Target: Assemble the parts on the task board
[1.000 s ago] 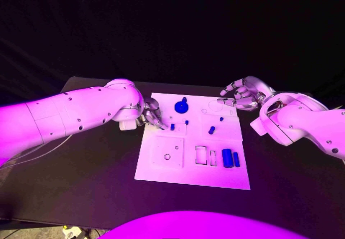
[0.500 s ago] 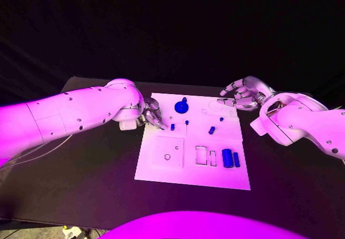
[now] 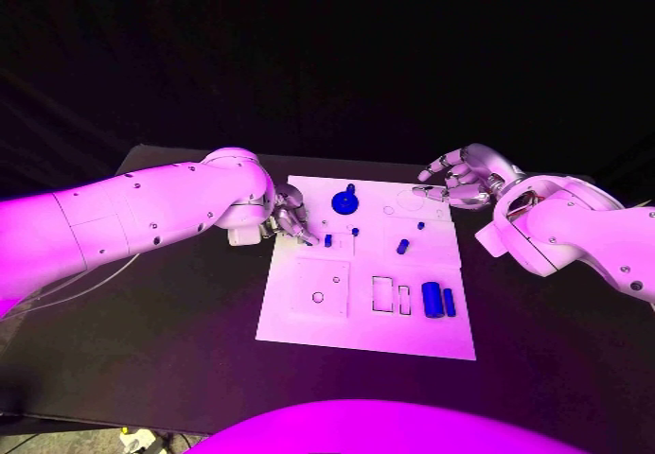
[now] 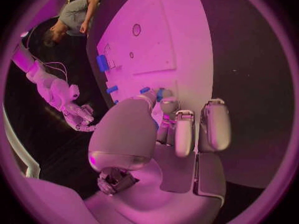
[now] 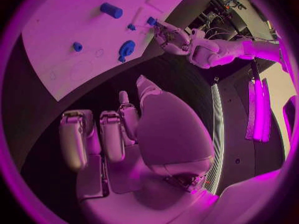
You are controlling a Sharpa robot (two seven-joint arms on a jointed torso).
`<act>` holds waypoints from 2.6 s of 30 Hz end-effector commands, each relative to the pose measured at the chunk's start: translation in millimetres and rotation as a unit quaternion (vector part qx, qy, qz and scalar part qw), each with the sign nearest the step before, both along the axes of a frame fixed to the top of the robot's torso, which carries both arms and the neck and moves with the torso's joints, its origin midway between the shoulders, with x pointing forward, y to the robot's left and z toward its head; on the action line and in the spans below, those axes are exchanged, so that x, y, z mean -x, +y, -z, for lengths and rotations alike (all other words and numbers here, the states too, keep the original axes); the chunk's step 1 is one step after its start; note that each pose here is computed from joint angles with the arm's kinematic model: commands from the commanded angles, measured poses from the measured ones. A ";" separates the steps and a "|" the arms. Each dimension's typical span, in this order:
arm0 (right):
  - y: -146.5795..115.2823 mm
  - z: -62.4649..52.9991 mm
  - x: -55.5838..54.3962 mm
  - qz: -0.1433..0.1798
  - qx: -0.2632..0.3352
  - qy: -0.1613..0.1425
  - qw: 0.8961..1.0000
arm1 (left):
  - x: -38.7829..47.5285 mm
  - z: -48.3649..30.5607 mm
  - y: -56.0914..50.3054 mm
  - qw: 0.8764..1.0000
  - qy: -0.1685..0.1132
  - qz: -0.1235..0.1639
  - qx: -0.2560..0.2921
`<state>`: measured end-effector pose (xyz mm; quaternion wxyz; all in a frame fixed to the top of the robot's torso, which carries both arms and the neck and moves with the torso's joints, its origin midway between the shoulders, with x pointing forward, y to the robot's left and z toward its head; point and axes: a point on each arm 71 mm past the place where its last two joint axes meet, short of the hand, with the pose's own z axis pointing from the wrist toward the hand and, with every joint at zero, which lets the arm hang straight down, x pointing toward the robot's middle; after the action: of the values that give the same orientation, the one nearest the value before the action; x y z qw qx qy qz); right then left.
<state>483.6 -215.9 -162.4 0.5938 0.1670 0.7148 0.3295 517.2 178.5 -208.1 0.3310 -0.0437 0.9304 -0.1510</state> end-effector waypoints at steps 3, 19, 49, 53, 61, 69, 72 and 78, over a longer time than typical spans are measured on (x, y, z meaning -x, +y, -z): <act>1.3 0.3 0.5 -0.008 0.003 0.001 1.000 | 4.6 7.4 -4.4 1.000 0.021 0.014 -0.008; 0.8 0.1 0.8 -0.007 0.002 0.000 1.000 | 3.3 7.5 -6.9 1.000 0.021 0.015 -0.010; 0.2 -0.1 1.2 -0.007 0.002 -0.001 1.000 | 3.2 7.7 -2.1 0.999 0.018 0.017 -0.020; -0.1 -0.1 1.2 -0.007 0.002 0.000 1.000 | 3.3 7.7 -0.2 0.999 0.018 0.017 -0.021; -0.2 -0.1 1.1 -0.007 0.002 -0.001 1.000 | 4.1 7.3 1.4 0.999 0.017 0.017 -0.021; 0.2 -0.1 1.0 -0.007 0.002 -0.001 1.000 | 3.5 6.2 0.2 1.000 0.011 0.013 -0.017; 0.2 0.0 0.9 -0.007 0.002 -0.001 1.000 | 3.1 5.7 0.2 1.000 0.008 0.011 -0.014; 0.2 0.0 0.6 -0.007 0.001 -0.001 1.000 | 2.4 3.3 1.5 1.000 0.001 0.003 -0.006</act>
<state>483.4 -217.1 -162.4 0.5942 0.1674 0.7145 0.3292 515.9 180.3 -210.0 0.3304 -0.0372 0.9320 -0.1440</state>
